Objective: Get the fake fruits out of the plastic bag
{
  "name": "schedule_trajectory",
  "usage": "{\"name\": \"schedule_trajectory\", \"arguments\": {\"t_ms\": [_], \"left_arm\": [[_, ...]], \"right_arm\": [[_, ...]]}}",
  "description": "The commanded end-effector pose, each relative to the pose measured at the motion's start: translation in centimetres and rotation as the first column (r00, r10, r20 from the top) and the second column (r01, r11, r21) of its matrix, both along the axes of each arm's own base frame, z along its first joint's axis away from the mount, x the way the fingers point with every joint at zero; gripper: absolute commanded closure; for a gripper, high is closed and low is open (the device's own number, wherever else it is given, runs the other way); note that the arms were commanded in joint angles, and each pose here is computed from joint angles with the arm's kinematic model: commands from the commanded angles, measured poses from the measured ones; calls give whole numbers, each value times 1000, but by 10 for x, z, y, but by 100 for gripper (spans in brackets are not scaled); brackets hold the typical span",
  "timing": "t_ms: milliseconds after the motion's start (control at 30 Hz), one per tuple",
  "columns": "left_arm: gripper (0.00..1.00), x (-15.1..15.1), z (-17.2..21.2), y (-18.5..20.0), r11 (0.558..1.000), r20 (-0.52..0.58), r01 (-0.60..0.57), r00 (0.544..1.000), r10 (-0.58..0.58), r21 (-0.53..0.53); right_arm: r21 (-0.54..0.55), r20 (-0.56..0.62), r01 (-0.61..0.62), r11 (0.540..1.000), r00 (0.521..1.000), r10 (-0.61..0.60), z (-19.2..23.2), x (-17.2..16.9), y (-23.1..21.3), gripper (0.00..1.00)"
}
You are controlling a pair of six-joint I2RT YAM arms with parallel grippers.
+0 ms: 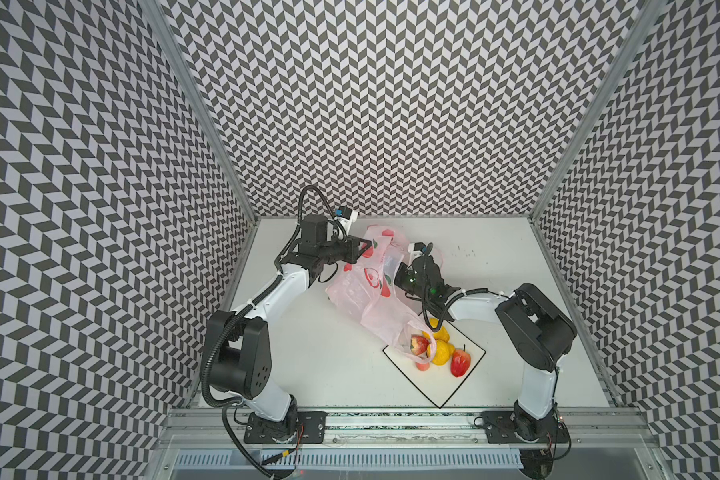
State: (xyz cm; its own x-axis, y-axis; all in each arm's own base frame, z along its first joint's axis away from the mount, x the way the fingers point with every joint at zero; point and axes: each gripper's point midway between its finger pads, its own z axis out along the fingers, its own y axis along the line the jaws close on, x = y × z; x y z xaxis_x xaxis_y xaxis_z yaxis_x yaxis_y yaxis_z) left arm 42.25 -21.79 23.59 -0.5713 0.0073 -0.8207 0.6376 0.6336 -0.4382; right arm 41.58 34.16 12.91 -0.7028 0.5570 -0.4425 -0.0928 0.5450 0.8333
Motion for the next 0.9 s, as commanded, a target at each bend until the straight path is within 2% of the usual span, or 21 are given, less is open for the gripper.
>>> {"name": "schedule_trajectory", "arguments": {"t_ms": [0,167,400,700,867], "left_arm": [[100,1,-26,0,998,-44,46,998,-44,51],[100,4,-40,3,996,-50,37,998,-33,77],[100,5,-38,5,995,-27,34,999,-32,94],[100,3,-55,-1,994,-76,49,996,-42,101],[100,2,-54,-10,991,-79,77,995,-68,107]], "right_arm": [[-5,25,28,1000,999,-28,-2,6,-2,14],[-15,10,66,998,998,-66,-10,9,-11,12],[15,0,66,998,998,-66,-8,12,-8,12],[-177,-2,64,982,998,-66,-43,35,-1,11],[-238,10,63,969,998,-62,-53,50,5,11]]}}
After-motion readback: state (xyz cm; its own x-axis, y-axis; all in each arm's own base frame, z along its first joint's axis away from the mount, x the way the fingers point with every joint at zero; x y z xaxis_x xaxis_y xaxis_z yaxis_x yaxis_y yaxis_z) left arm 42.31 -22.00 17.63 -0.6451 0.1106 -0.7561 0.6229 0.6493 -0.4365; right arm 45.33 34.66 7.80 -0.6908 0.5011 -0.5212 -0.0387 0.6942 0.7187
